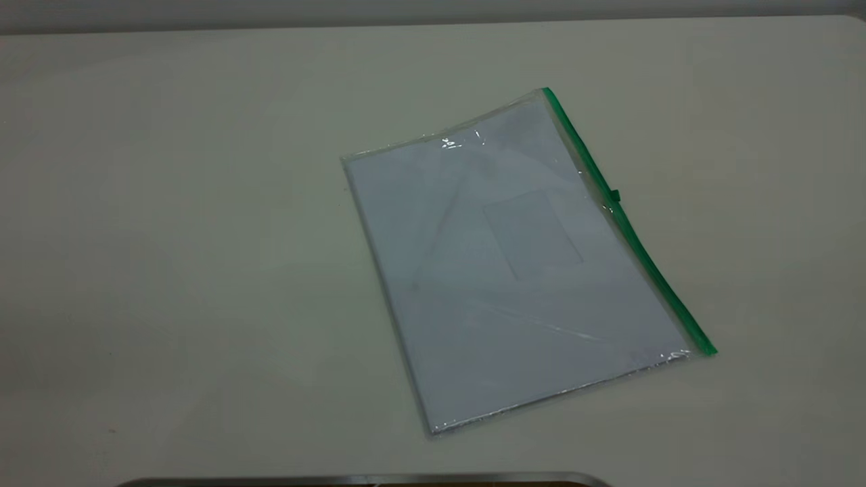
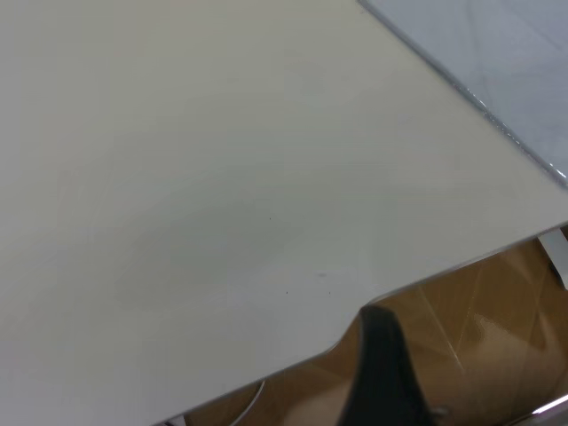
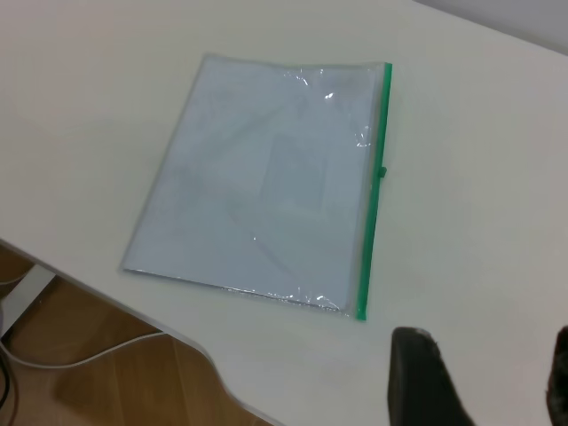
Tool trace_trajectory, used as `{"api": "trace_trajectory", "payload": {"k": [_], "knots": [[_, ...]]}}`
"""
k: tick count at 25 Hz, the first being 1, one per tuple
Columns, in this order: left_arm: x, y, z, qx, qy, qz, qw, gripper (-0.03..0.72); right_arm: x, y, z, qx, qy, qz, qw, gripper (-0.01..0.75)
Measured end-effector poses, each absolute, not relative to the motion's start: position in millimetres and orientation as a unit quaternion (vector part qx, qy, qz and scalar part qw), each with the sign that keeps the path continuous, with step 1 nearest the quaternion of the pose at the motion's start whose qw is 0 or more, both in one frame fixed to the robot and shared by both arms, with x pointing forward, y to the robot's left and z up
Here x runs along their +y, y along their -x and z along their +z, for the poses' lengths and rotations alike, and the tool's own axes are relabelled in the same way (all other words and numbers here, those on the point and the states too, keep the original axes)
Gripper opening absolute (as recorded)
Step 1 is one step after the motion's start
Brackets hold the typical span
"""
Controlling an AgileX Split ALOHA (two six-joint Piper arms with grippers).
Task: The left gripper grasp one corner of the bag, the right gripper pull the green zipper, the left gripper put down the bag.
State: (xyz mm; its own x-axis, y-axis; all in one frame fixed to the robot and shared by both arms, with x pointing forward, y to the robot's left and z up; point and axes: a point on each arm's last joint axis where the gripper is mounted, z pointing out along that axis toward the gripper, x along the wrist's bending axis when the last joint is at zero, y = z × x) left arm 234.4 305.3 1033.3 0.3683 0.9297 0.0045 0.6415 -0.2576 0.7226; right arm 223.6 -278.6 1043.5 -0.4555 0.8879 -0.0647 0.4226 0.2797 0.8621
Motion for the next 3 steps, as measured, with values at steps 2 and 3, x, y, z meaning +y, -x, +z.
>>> {"api": "trace_trajectory", "payload": {"k": [2,3], "knots": [[305.3,-234.4,1033.3,0.516,-0.761,0.223,0.324,0.586,-278.6,-223.6,1043.5,0.748,-0.438,0.410,0.284,0.382],[305.3,-234.4,1033.3,0.516,-0.761,0.223,0.324,0.586,-278.6,-223.6,1043.5,0.748,-0.438,0.410,0.284,0.380]]}}
